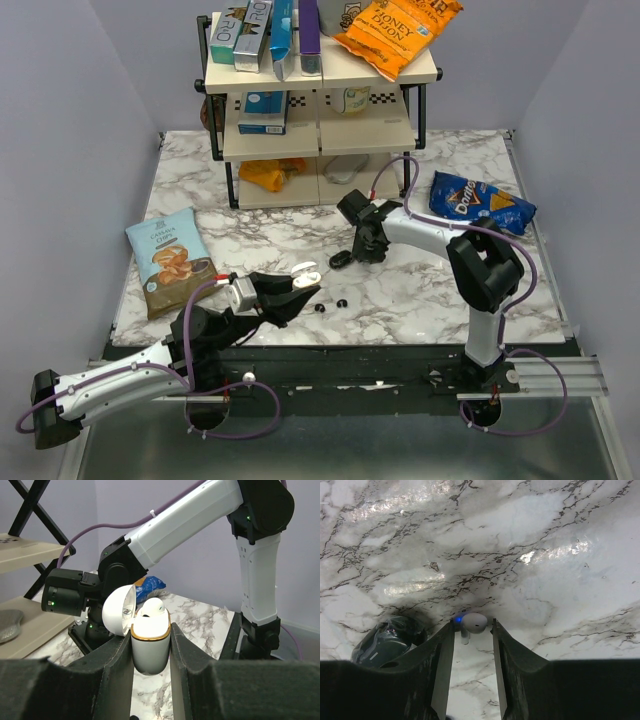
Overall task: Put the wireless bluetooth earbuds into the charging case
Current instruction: Pick up the earbud from the center of the board.
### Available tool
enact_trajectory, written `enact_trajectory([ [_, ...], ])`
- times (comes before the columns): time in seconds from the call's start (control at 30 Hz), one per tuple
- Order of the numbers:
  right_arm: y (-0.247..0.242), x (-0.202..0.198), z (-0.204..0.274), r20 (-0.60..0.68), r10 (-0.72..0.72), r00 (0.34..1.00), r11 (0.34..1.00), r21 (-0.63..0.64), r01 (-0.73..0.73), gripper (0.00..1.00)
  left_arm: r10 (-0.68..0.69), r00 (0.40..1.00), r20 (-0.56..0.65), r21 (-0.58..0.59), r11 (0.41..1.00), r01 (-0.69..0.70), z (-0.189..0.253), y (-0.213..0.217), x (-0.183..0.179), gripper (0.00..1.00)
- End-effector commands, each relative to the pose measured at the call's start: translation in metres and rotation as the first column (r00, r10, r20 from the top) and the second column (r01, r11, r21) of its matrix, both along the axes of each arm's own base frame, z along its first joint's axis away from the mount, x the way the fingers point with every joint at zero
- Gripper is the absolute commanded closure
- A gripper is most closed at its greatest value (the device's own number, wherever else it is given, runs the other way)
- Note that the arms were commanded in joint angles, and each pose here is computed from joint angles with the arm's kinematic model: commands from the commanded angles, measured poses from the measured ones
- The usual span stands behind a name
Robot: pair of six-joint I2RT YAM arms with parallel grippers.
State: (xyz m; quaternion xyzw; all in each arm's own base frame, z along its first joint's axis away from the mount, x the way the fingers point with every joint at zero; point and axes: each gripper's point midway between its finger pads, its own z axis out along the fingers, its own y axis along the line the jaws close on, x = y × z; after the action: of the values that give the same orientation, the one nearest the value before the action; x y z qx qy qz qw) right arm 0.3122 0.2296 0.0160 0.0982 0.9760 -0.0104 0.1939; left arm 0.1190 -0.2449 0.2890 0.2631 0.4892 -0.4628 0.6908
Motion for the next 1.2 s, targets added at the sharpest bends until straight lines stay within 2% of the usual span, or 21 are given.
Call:
enact_trajectory([
  [0.0, -0.032, -0.019, -0.043, -0.122, -0.021, 0.992, 0.992, -0.128, 0.006, 0.55, 0.017, 1.0, 0.012, -0.025, 1.0, -0.016, 0.011, 0.003, 0.001, 1.0],
  [0.1, -0.034, -0.017, -0.044, -0.12, -0.021, 0.993, 0.991, -0.131, 0.005, 0.56, 0.017, 1.0, 0.012, -0.024, 1.0, -0.016, 0.01, 0.003, 0.001, 1.0],
  [0.2, -0.034, -0.016, -0.046, -0.123, -0.016, 0.992, 0.991, -0.131, 0.0, 0.61, 0.013, 1.0, 0.01, -0.021, 1.0, -0.013, 0.01, 0.002, 0.001, 1.0],
  [0.33, -0.034, -0.02, -0.049, -0.127, -0.01, 0.992, 0.993, -0.115, -0.005, 0.76, 0.014, 1.0, 0.009, -0.02, 1.0, -0.014, 0.009, 0.002, 0.001, 1.0],
  [0.5, -0.038, -0.028, -0.053, -0.131, -0.012, 0.991, 0.994, -0.112, -0.003, 0.84, 0.011, 1.0, 0.008, -0.02, 1.0, -0.011, 0.009, 0.002, 0.001, 1.0],
  [0.6, -0.04, -0.029, -0.051, -0.118, -0.003, 0.993, 0.994, -0.107, -0.01, 0.92, 0.011, 1.0, 0.007, -0.016, 1.0, -0.011, 0.009, 0.001, 0.001, 1.0],
  [0.63, -0.04, -0.029, -0.048, -0.105, 0.001, 0.994, 0.994, -0.106, -0.012, 0.99, 0.011, 1.0, 0.007, -0.016, 1.0, -0.011, 0.008, 0.001, 0.001, 1.0],
  [0.67, -0.044, -0.027, -0.044, -0.088, 0.003, 0.996, 0.993, -0.118, -0.013, 0.99, 0.011, 1.0, 0.005, -0.011, 1.0, -0.011, 0.007, 0.0, 0.001, 1.0],
  [0.83, -0.041, -0.017, -0.011, 0.085, 0.057, 0.995, 0.995, -0.085, -0.05, 0.99, 0.019, 1.0, 0.003, -0.007, 1.0, -0.019, 0.005, 0.0, 0.003, 1.0],
  [0.93, -0.028, -0.007, 0.044, 0.264, 0.097, 0.96, 0.995, -0.025, -0.094, 0.99, 0.029, 1.0, 0.005, -0.006, 1.0, -0.029, 0.005, -0.001, 0.005, 1.0],
  [1.03, -0.017, -0.004, 0.107, 0.427, 0.147, 0.893, 0.987, -0.001, -0.161, 0.99, 0.038, 0.999, 0.021, -0.011, 0.999, -0.037, 0.009, -0.003, 0.007, 1.0],
  [1.1, -0.008, -0.007, 0.157, 0.54, 0.176, 0.823, 0.974, 0.023, -0.223, 0.99, 0.053, 0.998, 0.045, -0.029, 0.998, -0.052, 0.017, -0.002, 0.01, 1.0],
  [1.17, -0.002, -0.013, 0.19, 0.605, 0.215, 0.767, 0.956, 0.028, -0.291, 0.99, 0.065, 0.996, 0.061, -0.039, 0.997, -0.062, 0.023, -0.004, 0.012, 1.0],
])
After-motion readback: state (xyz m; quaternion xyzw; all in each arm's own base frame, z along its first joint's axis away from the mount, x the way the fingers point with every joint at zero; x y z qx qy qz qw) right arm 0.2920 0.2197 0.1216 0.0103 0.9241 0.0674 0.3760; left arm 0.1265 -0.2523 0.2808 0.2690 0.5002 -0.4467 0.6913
